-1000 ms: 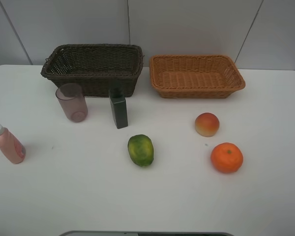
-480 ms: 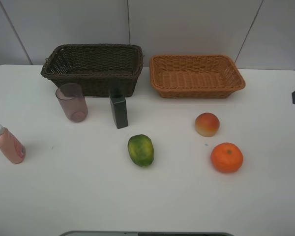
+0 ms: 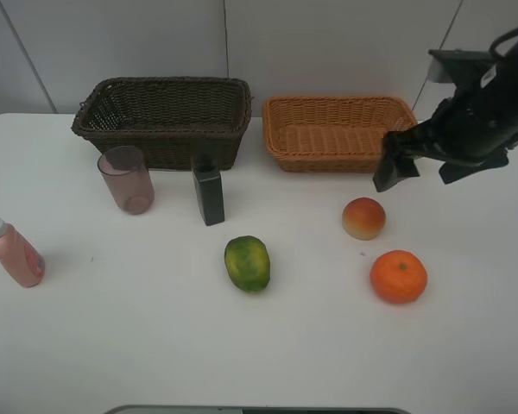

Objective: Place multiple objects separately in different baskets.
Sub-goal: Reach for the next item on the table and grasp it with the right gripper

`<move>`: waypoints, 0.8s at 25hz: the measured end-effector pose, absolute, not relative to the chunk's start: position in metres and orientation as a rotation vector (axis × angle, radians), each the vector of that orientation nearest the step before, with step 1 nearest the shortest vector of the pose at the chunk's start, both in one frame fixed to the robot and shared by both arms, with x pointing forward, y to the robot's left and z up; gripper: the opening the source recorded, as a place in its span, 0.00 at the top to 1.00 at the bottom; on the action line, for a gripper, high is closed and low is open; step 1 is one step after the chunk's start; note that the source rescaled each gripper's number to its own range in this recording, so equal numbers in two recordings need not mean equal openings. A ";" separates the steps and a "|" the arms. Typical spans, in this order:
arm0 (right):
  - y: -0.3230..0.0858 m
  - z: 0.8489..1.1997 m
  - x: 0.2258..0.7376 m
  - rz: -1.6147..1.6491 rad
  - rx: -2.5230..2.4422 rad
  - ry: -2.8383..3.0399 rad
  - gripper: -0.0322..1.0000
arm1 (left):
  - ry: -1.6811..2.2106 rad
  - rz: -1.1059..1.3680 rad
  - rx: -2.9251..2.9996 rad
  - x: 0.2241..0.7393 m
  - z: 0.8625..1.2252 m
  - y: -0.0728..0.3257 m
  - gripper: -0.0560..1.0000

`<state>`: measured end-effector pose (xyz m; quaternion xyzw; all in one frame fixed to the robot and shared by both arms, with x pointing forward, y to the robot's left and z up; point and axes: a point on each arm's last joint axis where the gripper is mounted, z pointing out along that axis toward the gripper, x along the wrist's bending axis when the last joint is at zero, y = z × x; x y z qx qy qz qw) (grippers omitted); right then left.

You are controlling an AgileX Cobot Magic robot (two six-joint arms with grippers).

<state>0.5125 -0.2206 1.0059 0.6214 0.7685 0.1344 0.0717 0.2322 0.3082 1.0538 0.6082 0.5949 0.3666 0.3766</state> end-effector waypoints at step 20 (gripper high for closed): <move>-0.203 0.928 0.565 0.296 1.966 2.266 0.00 | 1.522 0.938 1.556 0.232 1.054 0.308 0.06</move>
